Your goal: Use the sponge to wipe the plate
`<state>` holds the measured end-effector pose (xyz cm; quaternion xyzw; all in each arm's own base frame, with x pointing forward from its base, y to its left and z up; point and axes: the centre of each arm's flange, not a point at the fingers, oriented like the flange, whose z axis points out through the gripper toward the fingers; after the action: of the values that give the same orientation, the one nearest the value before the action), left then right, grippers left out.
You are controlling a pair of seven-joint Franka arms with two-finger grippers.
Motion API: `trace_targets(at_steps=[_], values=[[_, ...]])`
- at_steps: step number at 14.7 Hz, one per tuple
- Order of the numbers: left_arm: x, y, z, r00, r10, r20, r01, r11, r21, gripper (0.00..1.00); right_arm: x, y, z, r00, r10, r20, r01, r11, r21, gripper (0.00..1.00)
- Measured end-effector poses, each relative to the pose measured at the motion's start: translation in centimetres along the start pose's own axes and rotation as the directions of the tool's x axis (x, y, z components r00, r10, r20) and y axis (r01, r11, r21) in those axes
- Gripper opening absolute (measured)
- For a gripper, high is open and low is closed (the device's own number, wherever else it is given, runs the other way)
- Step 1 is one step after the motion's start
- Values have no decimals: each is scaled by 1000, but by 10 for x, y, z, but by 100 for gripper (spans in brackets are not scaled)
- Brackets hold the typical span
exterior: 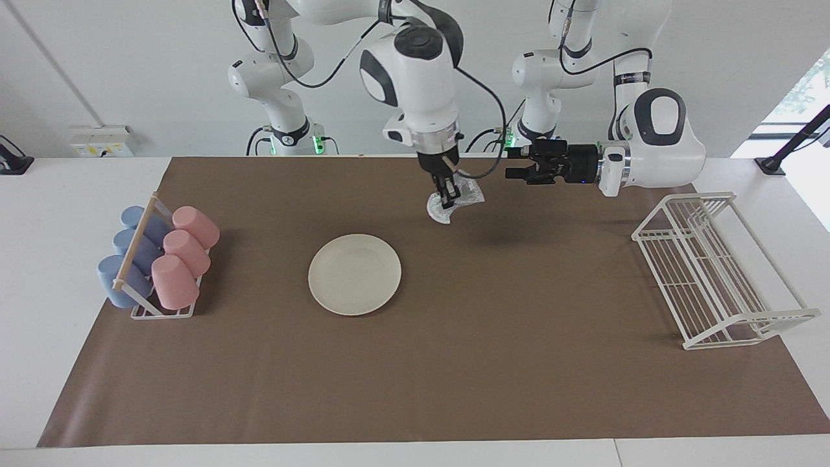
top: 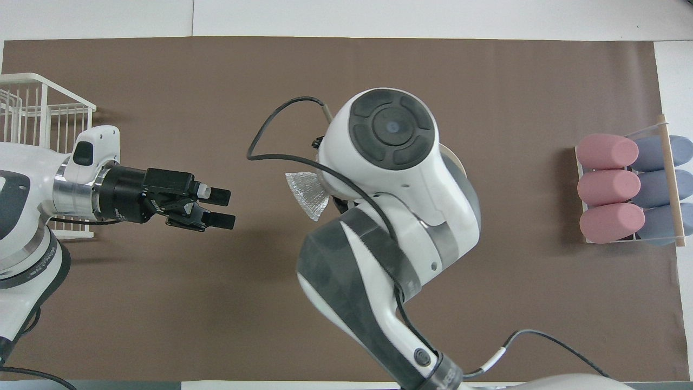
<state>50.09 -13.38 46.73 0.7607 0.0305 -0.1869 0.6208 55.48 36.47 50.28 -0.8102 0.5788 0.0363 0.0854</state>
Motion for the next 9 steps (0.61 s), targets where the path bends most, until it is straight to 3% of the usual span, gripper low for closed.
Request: trace_targets(at_steps=[2, 4, 6, 9], values=[[-1, -4, -1, 1000, 0, 5, -1, 999, 33, 100, 61, 7, 30, 999, -32, -11, 33, 998, 46, 10], [-1, -12, -5, 1000, 14, 2, -14, 996, 94, 100, 101, 27, 66, 999, -30, -28, 32, 995, 95, 10], [1, -21, -10, 999, 31, -10, -29, 985, 170, 100, 112, 52, 105, 998, -38, -41, 43, 993, 109, 10], [2, -36, -17, 999, 36, -9, -31, 952, 305, 100, 106, 74, 148, 997, -54, -50, 57, 996, 65, 10]])
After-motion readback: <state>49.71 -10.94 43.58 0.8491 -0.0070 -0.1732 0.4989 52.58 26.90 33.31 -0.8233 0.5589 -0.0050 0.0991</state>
